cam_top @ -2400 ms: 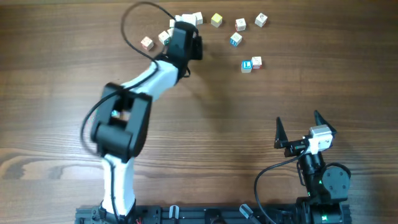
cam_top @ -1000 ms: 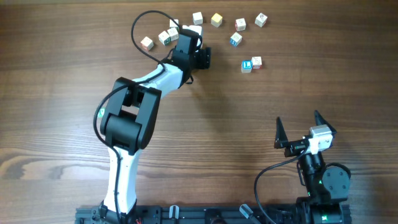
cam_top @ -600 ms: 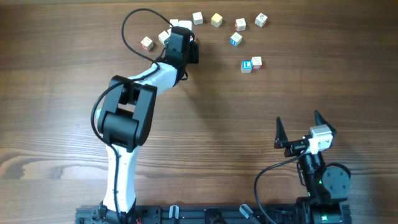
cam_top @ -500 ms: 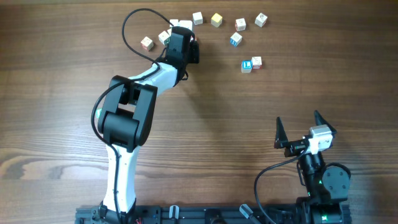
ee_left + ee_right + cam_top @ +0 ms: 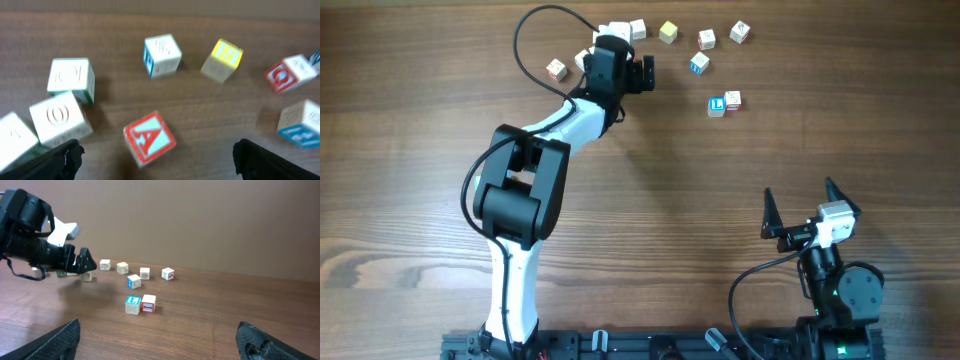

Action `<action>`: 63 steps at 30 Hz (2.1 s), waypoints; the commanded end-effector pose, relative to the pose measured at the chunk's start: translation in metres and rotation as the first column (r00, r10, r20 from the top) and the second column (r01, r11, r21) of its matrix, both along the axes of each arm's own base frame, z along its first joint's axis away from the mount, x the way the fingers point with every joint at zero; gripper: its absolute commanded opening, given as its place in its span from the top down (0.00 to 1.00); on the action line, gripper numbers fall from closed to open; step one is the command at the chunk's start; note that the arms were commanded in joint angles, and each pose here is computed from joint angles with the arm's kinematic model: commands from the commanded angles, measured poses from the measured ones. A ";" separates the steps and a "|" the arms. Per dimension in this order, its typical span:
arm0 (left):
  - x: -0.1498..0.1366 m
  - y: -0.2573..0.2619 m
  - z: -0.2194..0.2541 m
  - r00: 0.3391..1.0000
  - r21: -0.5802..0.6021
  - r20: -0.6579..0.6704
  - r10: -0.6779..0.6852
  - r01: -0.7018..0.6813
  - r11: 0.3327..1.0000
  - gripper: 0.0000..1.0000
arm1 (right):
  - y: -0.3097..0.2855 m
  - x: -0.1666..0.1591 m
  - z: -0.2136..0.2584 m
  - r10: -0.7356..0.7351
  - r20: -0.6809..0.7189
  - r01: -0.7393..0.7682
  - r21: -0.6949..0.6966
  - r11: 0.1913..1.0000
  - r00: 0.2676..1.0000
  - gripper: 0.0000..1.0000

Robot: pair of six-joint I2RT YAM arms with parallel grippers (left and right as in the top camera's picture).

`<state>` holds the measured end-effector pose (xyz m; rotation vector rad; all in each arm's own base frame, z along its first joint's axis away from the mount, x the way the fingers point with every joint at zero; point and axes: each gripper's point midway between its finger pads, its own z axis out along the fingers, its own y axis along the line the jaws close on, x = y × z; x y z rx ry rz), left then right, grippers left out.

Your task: Form a horizontal line

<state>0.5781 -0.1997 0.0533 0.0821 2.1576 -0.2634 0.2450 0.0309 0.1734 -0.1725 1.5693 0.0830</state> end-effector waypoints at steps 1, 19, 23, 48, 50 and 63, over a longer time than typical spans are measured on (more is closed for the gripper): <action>0.008 -0.001 0.005 0.999 -0.009 0.048 0.006 -0.005 1.000 0.00 | 0.000 0.000 0.002 -0.003 0.012 0.003 -0.010 1.000 1.000 0.00; 0.013 -0.006 -0.056 0.999 -0.078 0.034 0.042 -0.039 0.996 0.30 | 0.000 0.000 0.002 -0.003 0.013 0.003 -0.010 1.000 1.000 0.00; 0.020 -0.009 -0.039 0.995 -0.103 0.094 0.043 -0.033 0.994 0.66 | 0.000 0.000 0.002 -0.003 0.012 0.003 -0.010 1.000 1.000 0.00; -0.100 0.041 0.184 0.996 -0.033 -0.070 0.051 -0.053 0.998 0.79 | 0.000 0.000 0.002 -0.003 0.013 0.003 -0.011 1.000 1.000 0.00; -0.126 0.050 0.191 0.991 -0.010 -0.125 0.053 -0.055 0.998 0.82 | 0.000 0.000 0.002 -0.003 0.013 0.003 -0.010 1.000 1.000 0.00; -0.232 0.123 0.111 0.819 0.362 -0.508 0.266 -0.078 0.929 0.87 | 0.000 0.000 0.002 -0.003 0.012 0.003 -0.010 1.000 1.000 0.00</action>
